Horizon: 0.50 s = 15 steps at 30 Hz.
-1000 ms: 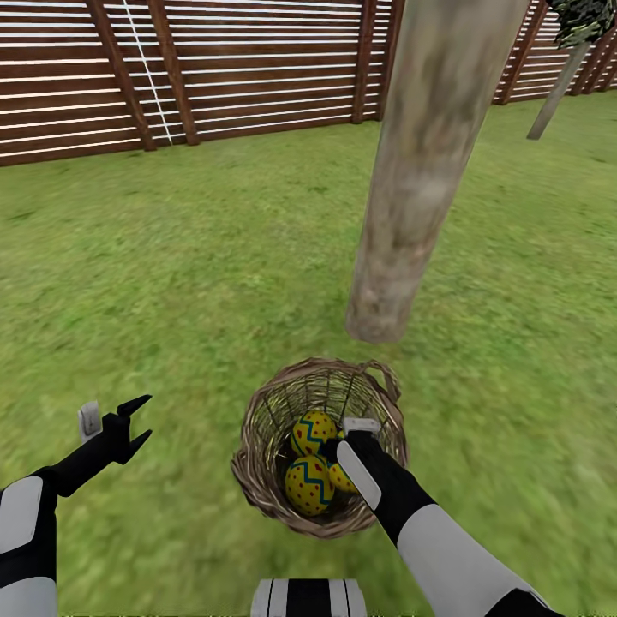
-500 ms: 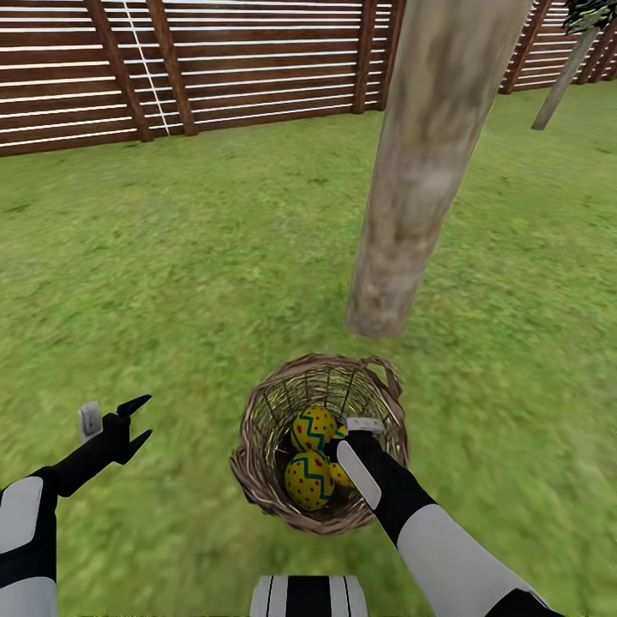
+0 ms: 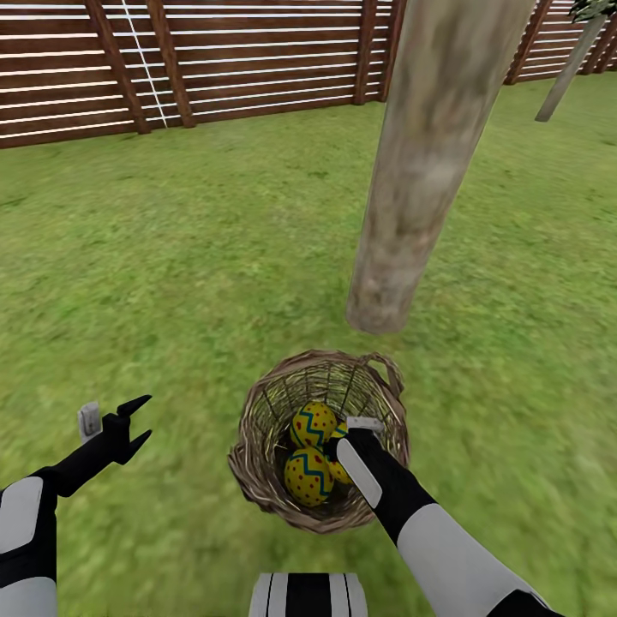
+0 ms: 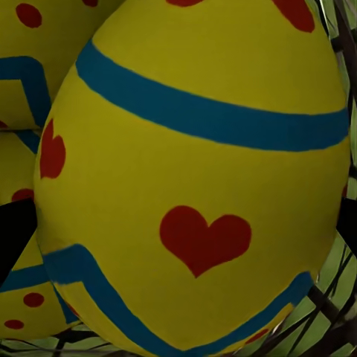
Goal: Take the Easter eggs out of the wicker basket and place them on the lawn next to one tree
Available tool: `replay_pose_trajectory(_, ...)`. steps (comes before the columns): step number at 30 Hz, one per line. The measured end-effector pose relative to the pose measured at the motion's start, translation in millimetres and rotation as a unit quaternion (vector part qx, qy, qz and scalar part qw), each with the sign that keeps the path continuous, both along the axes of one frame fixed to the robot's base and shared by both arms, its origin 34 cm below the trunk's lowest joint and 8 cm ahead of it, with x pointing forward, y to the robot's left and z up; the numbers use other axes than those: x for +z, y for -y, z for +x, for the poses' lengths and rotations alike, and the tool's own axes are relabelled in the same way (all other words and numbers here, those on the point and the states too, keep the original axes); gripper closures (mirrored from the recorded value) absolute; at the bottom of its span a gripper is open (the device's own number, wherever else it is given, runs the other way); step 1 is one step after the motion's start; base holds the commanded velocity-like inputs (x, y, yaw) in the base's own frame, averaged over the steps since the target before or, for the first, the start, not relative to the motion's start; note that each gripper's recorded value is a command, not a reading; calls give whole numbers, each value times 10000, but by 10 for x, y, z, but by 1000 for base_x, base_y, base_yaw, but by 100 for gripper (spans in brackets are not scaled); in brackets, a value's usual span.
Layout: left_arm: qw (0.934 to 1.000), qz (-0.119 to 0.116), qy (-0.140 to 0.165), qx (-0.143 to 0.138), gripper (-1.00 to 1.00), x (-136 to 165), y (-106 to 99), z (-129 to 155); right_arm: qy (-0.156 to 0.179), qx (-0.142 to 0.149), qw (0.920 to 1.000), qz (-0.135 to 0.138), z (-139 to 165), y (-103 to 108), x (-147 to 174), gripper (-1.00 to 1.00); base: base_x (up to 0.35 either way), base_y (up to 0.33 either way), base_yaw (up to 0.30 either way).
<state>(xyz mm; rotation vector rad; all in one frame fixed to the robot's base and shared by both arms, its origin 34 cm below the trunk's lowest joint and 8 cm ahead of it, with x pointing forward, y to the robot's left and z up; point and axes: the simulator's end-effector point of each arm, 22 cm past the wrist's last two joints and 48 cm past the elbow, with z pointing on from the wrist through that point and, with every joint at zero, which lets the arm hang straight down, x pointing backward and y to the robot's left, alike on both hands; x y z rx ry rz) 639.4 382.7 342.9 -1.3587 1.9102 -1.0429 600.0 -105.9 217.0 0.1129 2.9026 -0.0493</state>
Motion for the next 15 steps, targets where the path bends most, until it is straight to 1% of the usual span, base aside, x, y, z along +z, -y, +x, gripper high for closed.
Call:
replay_pose_trajectory(4,10000,2,-25,-1,-100,-27,-1,-9,0,-23,10000,-4,6,0,-3,-100,0,0,0)
replay_pose_trajectory(5,10000,4,-46,-3,-100,-50,-1,-15,5,-41,10000,-6,14,0,-6,100,0,0,0)
replay_pose_trajectory(11,10000,0,-66,0,-100,-74,0,-23,13,-67,10000,0,24,-5,-5,100,0,0,0)
replay_pose_trajectory(15,10000,-4,-64,1,-100,-74,2,-22,25,-41,10000,57,30,-32,-5,100,0,0,0)
